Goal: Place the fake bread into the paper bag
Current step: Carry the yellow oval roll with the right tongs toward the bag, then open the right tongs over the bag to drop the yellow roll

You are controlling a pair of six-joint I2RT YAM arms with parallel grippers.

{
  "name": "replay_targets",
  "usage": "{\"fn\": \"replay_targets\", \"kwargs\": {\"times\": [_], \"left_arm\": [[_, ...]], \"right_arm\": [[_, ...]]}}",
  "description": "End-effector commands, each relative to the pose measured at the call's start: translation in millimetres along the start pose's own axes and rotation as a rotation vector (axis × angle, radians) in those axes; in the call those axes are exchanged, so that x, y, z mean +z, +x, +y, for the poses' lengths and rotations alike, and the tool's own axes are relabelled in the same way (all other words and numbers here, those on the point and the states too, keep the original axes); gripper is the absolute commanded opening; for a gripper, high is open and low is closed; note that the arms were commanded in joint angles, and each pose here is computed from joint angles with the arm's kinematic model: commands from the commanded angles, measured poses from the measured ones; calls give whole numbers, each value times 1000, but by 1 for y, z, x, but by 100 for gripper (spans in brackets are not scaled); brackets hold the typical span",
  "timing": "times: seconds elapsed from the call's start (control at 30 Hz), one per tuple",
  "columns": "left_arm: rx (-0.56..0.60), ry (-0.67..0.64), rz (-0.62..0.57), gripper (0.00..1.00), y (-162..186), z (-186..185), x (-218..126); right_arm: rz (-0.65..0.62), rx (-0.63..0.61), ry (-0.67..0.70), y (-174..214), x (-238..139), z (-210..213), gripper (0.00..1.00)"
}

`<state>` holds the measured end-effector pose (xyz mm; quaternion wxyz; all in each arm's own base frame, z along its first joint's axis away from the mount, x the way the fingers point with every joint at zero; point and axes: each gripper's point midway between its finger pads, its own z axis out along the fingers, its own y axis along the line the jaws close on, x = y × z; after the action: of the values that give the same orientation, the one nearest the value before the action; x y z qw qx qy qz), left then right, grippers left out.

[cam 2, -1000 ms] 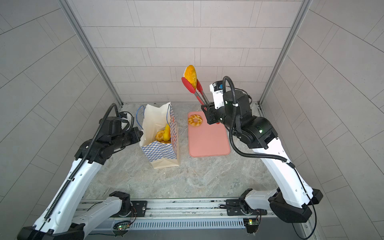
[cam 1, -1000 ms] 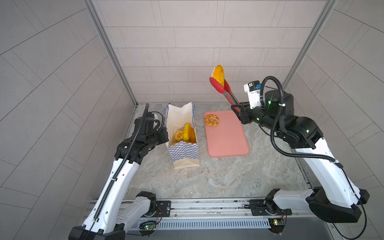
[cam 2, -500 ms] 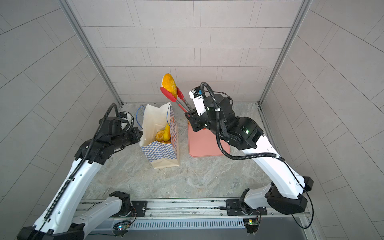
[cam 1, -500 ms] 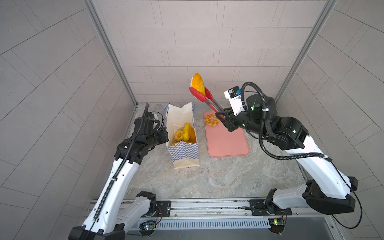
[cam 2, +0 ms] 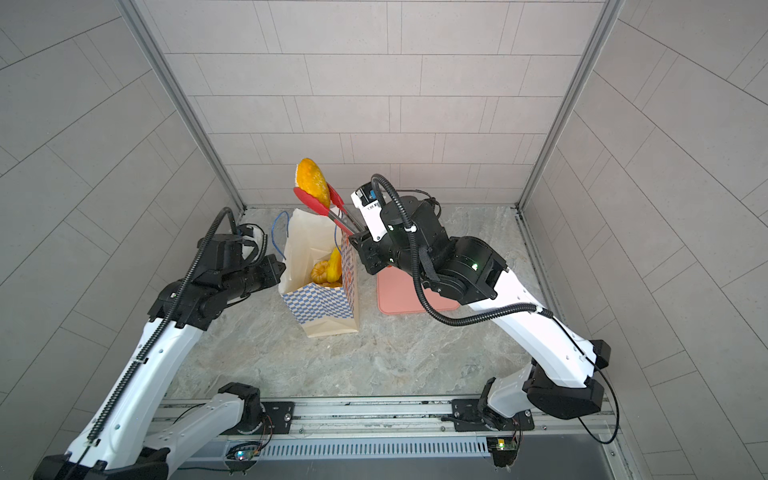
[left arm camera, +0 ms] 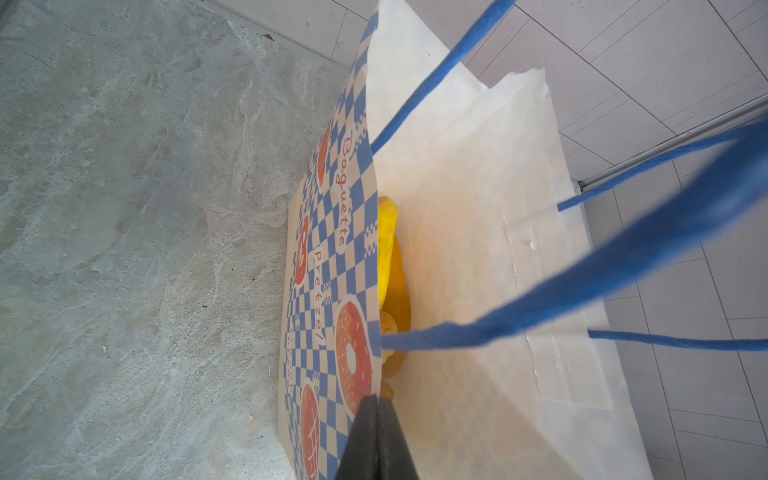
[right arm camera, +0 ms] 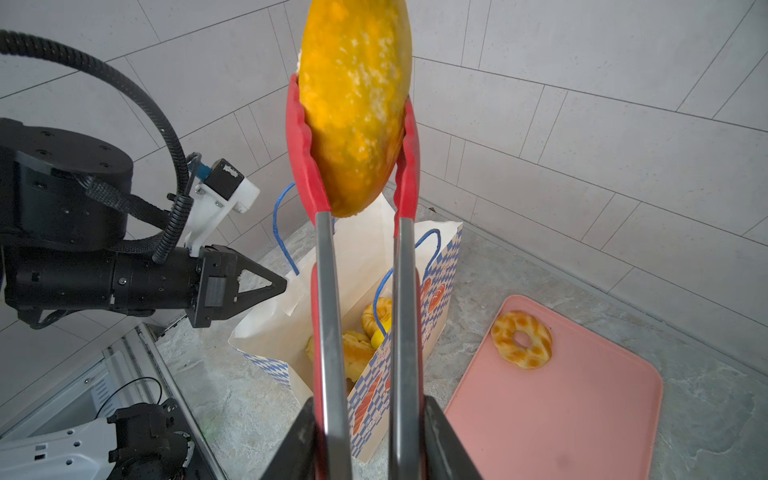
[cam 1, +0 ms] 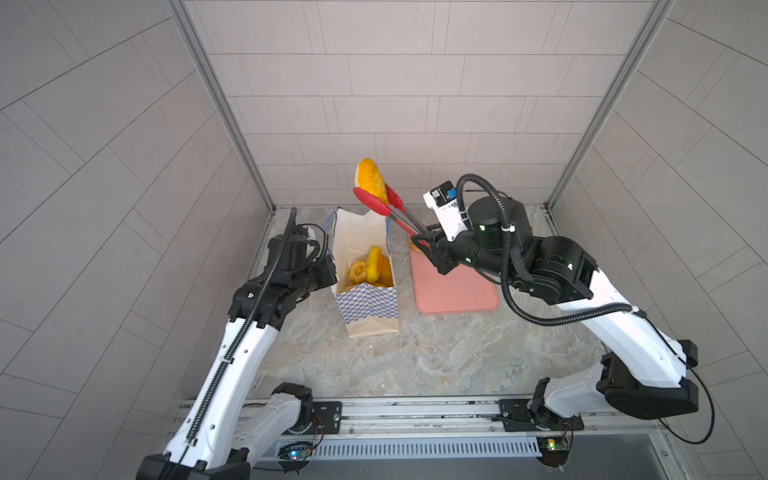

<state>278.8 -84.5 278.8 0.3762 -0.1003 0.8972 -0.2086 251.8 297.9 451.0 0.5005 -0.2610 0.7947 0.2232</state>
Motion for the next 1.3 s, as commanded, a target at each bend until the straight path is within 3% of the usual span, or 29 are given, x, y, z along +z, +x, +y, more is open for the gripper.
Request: {"fn": "replay_targets", "kwargs": {"times": [0.0,0.43,1.27], "left_arm": [[1,9,-20,5,-1,-2,-7],[1,10,-28,5,-2,-2,-9],[2,16,-32,5,-2,-3,-12]], "right_arm": [[-44,-17,19,-12,-6,3,36],[49,-64,38,13,10,11,36],[183,-127,57,73,7,22,37]]}}
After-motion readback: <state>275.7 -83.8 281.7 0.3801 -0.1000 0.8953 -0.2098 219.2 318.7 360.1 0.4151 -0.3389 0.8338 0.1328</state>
